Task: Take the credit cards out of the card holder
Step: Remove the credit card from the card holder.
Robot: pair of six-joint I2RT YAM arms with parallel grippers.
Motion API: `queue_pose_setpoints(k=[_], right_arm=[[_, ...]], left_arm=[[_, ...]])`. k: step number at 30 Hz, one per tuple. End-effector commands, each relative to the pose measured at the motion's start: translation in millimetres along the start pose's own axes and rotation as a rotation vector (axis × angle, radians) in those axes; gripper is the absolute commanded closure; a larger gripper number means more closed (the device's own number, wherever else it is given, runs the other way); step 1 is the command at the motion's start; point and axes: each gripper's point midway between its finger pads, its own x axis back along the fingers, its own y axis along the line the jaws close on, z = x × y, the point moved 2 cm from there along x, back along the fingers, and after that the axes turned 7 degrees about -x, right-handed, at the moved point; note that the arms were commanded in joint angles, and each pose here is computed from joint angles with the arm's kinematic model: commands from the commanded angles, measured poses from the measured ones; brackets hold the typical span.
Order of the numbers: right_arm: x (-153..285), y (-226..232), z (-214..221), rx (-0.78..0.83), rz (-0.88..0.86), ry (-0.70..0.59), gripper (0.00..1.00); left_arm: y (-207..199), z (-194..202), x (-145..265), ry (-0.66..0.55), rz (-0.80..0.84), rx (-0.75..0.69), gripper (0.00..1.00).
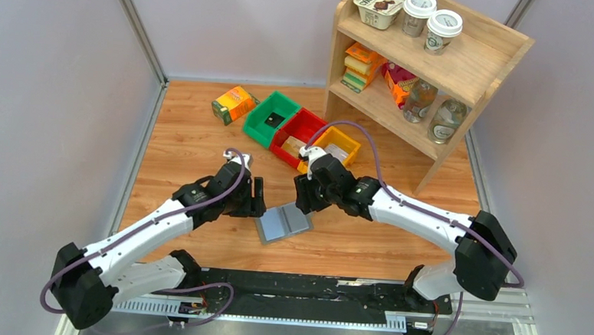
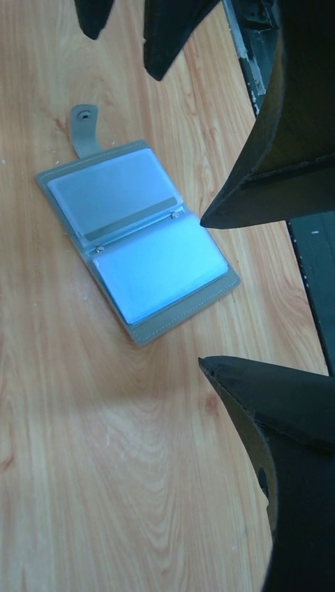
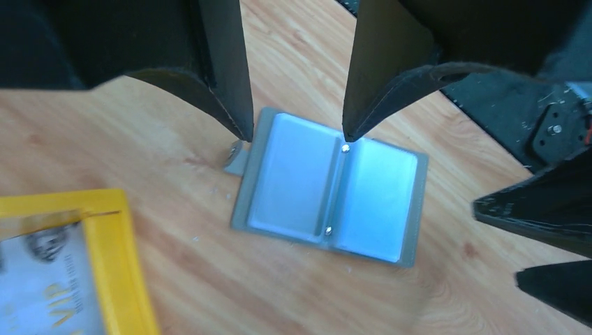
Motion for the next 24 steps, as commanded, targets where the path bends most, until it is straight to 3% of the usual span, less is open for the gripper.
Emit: queue_pose_setpoints(k=[1, 8, 18, 24], right_arm=[[-10, 27, -2, -0.129, -0.140, -0.013, 0.48], [-35, 28, 19, -0.184, -0.145, 0.067, 0.48], [-62, 2, 44, -0.209, 0.025, 0.147, 0.45], [-66, 5, 50, -0.206, 0.004, 0.174, 0.44]], left_arm=[[-17, 0, -20, -0.017, 0.018, 0.096, 0.26], [-16, 30, -46, 0.057, -0.019, 0.139, 0.39], [-9, 61, -65, 0.137, -0.045, 0.194, 0.43], [-10, 71, -73, 0.178, -0.044, 0.207, 0.48]])
